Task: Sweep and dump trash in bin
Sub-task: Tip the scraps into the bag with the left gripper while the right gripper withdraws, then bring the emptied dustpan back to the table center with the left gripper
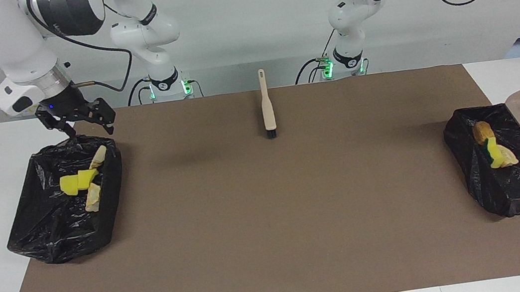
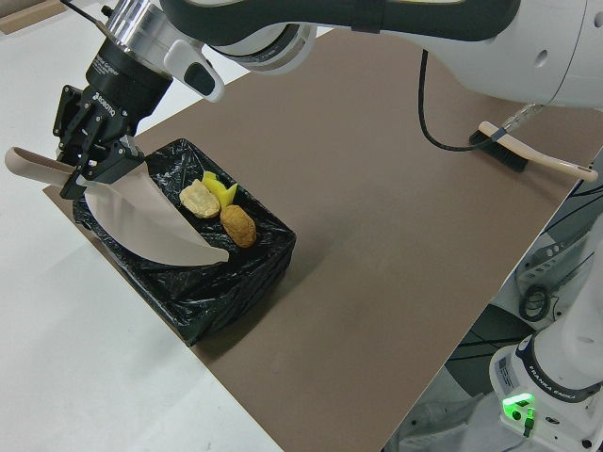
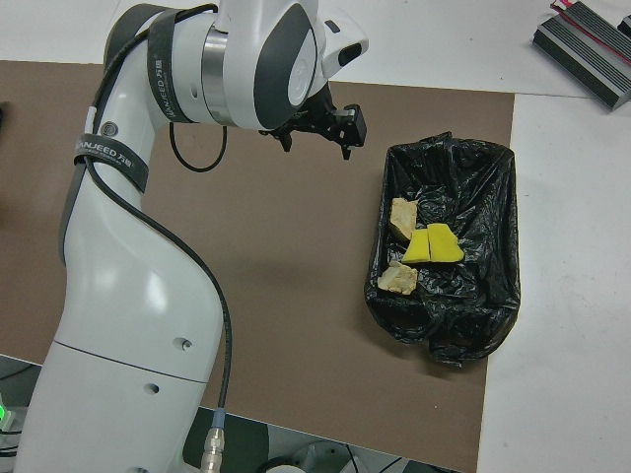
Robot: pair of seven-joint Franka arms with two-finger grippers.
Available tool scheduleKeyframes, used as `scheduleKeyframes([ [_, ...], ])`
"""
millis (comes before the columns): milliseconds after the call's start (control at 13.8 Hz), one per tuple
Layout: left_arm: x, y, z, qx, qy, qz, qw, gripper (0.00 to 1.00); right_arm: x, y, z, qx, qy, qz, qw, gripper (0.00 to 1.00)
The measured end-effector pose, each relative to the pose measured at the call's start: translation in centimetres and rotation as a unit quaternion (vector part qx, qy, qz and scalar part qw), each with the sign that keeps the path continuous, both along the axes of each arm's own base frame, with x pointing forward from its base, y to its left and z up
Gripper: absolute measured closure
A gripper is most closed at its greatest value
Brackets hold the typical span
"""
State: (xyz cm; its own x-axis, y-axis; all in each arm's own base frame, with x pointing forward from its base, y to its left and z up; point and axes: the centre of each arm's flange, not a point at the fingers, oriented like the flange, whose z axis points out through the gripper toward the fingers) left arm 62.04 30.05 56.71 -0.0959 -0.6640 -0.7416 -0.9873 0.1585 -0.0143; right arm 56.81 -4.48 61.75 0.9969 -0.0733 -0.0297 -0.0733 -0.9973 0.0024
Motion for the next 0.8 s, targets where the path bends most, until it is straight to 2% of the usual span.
scheduleKeyframes([
  [364,-0.7,-1.6,3.2,0.004,-0.011,0.005,1.0,0.69,-0.7,-1.1,1.2,0.0,-0.005,-0.029,1.0,0.0],
  [655,-0.8,-9.8,3.8,-0.089,-0.037,0.042,0.994,0.69,-1.5,-1.1,0.9,0.003,0.018,-0.021,1.0,0.0],
  [800,-0.2,-15.8,2.8,-0.124,-0.062,0.064,0.988,0.69,-2.7,-1.4,0.9,0.005,0.011,-0.023,1.0,0.0],
])
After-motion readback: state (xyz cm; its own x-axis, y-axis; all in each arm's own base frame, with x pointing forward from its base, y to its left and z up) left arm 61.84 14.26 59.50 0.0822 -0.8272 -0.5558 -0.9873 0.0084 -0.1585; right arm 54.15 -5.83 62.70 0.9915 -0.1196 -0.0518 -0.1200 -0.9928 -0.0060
